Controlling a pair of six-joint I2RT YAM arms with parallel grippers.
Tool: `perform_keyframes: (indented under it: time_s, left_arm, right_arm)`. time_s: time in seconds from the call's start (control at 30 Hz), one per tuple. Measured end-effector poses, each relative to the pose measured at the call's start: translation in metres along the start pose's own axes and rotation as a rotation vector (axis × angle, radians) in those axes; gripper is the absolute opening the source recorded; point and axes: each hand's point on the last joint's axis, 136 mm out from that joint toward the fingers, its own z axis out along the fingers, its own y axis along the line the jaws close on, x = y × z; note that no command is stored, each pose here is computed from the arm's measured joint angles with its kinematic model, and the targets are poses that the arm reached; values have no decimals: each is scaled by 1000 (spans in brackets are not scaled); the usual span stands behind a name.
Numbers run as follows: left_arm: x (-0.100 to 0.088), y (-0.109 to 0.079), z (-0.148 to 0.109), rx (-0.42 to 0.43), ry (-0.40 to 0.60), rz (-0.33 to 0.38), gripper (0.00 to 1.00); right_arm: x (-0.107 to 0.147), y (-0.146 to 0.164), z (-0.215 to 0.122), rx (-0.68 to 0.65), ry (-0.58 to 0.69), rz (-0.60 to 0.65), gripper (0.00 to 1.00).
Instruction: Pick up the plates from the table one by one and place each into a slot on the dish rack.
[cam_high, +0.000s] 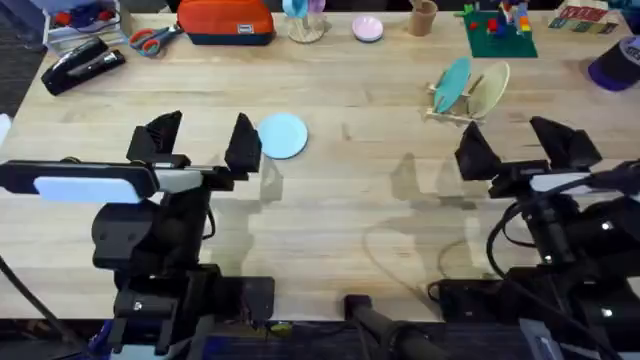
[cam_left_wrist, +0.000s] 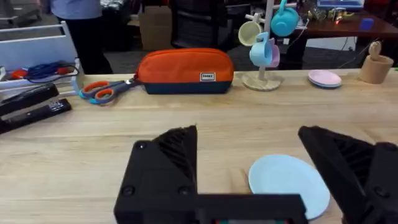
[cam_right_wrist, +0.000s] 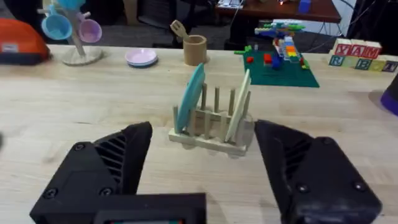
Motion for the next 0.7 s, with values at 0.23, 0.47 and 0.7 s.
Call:
perform_keyframes:
  time_s: [0.23, 0.47, 0.7]
  left_arm:
    - [-8, 0, -7, -1, 55, 0, 993]
    - [-60, 0, -35, 0, 67, 21, 994]
    - [-96, 0, -61, -3, 95, 37, 994]
  right_arm:
    - [-3, 1, -2, -9, 14, -52, 994]
    - [-28, 8, -16, -48, 31, -64, 994]
    - [-59, 11, -41, -65, 53, -78, 992]
